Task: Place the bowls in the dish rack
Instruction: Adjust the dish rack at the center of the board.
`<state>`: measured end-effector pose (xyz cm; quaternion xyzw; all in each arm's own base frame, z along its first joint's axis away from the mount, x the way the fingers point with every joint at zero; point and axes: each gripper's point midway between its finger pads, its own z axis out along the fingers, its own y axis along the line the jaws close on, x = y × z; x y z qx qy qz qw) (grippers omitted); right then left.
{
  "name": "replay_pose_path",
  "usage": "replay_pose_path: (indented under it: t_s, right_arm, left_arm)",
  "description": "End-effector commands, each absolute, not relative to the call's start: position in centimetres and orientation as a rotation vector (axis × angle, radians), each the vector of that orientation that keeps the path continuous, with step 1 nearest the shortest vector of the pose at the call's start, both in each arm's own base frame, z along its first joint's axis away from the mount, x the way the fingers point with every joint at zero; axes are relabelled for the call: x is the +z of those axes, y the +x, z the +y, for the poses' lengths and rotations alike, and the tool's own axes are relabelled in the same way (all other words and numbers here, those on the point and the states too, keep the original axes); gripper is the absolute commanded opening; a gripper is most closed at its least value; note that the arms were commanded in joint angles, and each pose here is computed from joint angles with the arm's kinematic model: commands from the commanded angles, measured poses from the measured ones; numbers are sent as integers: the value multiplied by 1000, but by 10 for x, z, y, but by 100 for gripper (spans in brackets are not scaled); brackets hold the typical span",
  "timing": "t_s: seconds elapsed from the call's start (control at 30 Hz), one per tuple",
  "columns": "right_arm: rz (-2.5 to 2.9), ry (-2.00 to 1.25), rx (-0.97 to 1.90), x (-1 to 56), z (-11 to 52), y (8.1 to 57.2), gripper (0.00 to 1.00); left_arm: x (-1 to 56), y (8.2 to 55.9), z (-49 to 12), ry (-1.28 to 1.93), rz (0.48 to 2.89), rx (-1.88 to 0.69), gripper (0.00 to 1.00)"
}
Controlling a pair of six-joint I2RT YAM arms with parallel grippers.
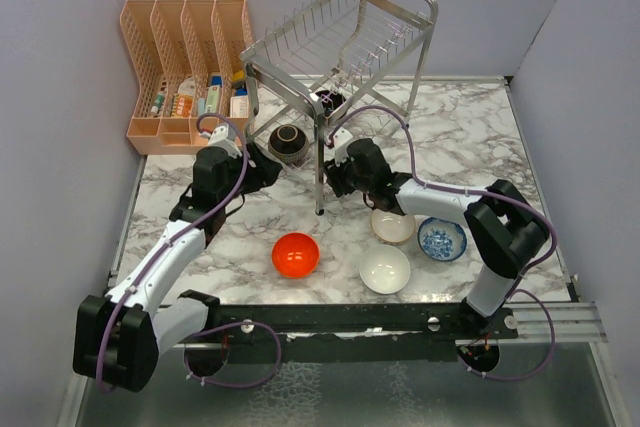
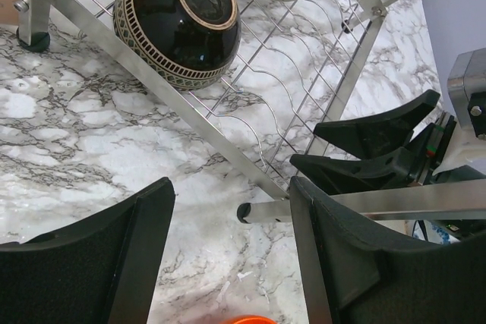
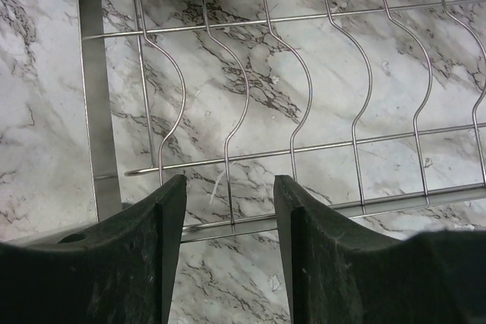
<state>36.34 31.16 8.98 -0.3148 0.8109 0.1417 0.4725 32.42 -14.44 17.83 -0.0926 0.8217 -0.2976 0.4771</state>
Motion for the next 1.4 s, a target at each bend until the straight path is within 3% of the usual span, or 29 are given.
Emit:
replay_pose_path:
  t_s: [0.0,0.37,0.8,1.37]
  right_arm:
    - [2028,-749,338,78,309,359,49]
    - [2058,-845,420,57,346,324,49]
    - [2052,-873,703,75,413,259,49]
    - [1956,-594,290,121,352,311,52]
  left_arm:
    - [200,325,-137,-217,1960,-696,65]
    - [205,318,-133,-210,1956,-677,65]
    - [204,313,-129,-213,1948,-663,65]
    - [195,312,-130,-219,1957,-677,64]
